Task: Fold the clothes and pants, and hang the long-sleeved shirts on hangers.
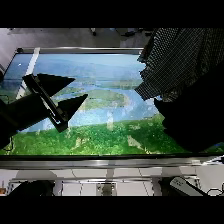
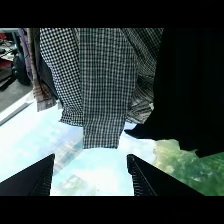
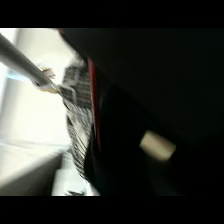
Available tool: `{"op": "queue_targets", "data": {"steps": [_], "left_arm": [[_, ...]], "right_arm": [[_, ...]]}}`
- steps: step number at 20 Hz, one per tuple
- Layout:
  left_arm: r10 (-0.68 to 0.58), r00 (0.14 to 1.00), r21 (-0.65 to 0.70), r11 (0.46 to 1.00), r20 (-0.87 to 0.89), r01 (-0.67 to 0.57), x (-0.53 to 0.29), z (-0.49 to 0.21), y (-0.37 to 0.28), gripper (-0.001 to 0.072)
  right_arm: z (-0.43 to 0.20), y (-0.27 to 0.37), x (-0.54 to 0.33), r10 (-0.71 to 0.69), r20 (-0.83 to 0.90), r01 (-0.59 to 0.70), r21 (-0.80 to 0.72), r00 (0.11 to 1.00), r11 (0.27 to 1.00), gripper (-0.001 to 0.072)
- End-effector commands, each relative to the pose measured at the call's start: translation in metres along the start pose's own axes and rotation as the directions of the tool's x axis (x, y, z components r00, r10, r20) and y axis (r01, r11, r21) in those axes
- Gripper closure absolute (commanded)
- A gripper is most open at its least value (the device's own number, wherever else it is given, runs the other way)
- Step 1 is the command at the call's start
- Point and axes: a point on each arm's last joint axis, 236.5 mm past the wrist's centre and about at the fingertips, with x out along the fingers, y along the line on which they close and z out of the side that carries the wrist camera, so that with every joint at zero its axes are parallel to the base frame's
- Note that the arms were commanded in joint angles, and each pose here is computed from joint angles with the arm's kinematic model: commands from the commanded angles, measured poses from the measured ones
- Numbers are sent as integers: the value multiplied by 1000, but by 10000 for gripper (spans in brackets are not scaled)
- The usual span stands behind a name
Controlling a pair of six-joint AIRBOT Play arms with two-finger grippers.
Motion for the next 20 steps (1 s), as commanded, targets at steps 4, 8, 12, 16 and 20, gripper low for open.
{"op": "queue_targets", "data": {"steps": [4, 8, 12, 16, 20], "left_arm": [[0, 1000, 0, 1000, 0, 0, 0, 0, 0, 159], [1, 1000, 2, 1000, 0, -1, 0, 0, 0, 159], [58, 998, 68, 996, -26, -56, -1, -6, 14, 179], [111, 991, 147, 984, -69, -100, -2, -16, 26, 177], [111, 992, 147, 984, -67, -100, -2, -16, 26, 177]], "right_arm": [[4, 33, -63, 6, 98, 10, -170, 995, 985, 14], [30, 62, -129, 39, 297, 86, -398, 954, 913, 13], [-44, 89, -113, 162, -14, -143, -555, 987, 820, 14], [-105, 40, -79, -2, -243, -158, -636, 970, 756, 14], [-128, 1, -72, -148, -343, -117, -643, 927, 757, 14]]}}
